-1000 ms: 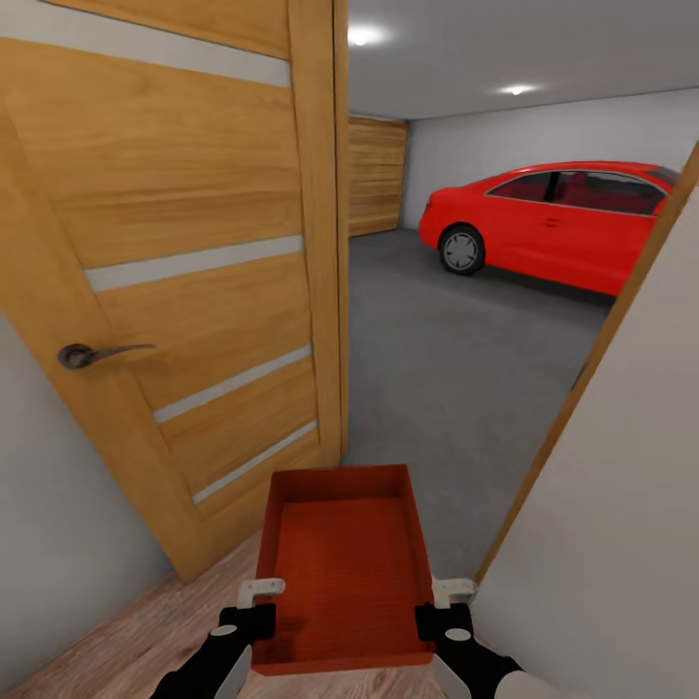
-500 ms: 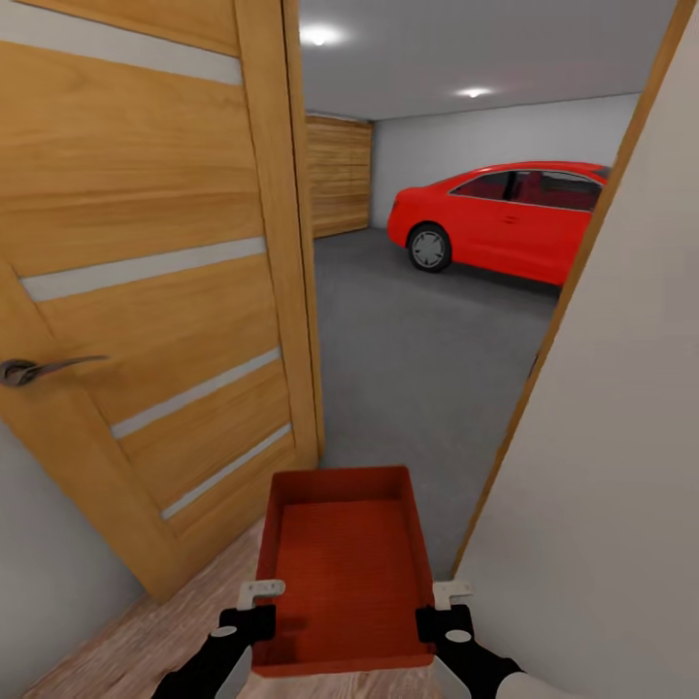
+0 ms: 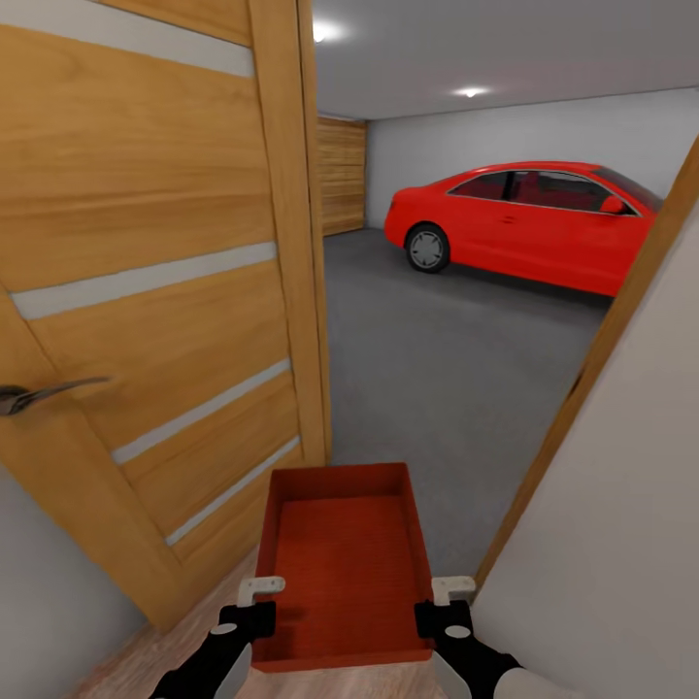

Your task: Move the two storage containers from the living room to the garage. In the garage, place one container on the floor and stack the other container on top of it (either order is fine).

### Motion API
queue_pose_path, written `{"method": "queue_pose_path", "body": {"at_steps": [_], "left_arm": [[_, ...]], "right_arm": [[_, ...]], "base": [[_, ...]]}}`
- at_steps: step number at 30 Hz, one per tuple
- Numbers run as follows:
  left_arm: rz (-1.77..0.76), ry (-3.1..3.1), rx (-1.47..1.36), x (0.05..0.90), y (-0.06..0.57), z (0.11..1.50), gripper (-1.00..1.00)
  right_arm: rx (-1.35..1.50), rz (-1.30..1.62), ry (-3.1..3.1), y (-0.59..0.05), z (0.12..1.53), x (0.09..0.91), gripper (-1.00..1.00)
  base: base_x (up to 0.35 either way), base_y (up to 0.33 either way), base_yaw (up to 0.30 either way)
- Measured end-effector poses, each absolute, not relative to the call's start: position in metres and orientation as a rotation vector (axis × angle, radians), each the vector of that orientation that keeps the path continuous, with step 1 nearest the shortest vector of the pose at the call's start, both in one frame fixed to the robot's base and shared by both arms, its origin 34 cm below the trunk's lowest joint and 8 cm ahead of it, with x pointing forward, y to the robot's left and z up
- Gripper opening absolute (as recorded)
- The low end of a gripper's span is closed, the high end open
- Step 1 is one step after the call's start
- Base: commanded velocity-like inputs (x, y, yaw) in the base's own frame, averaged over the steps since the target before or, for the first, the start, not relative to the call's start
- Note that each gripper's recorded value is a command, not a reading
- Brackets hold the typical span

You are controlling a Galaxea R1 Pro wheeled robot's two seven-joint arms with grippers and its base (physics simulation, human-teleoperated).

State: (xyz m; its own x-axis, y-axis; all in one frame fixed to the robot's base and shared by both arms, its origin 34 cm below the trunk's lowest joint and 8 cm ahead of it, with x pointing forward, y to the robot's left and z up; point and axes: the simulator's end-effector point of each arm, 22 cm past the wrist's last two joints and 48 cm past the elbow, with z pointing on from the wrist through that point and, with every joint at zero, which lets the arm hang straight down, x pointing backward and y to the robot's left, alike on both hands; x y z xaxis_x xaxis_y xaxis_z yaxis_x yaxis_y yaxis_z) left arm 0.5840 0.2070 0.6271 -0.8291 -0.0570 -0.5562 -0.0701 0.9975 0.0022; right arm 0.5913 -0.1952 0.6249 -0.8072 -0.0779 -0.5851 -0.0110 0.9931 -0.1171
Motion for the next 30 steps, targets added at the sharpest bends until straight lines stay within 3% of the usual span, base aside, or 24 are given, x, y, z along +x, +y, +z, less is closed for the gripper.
{"method": "queue_pose_path", "body": {"at_steps": [14, 30], "left_arm": [[0.029, 2.557, -0.085, 0.5814, 0.2066, 0.6251, -1.0], [0.03, 2.559, -0.085, 0.5809, 0.2065, 0.6245, -1.0]], "right_arm": [[-0.058, -0.143, 2.514, -0.1956, 0.6226, 0.5875, -1.0], [-0.058, -0.143, 2.515, -0.1957, 0.6221, 0.5868, -1.0]], "base": [[0.169, 0.088, -0.238], [0.011, 0.001, -0.232]]}}
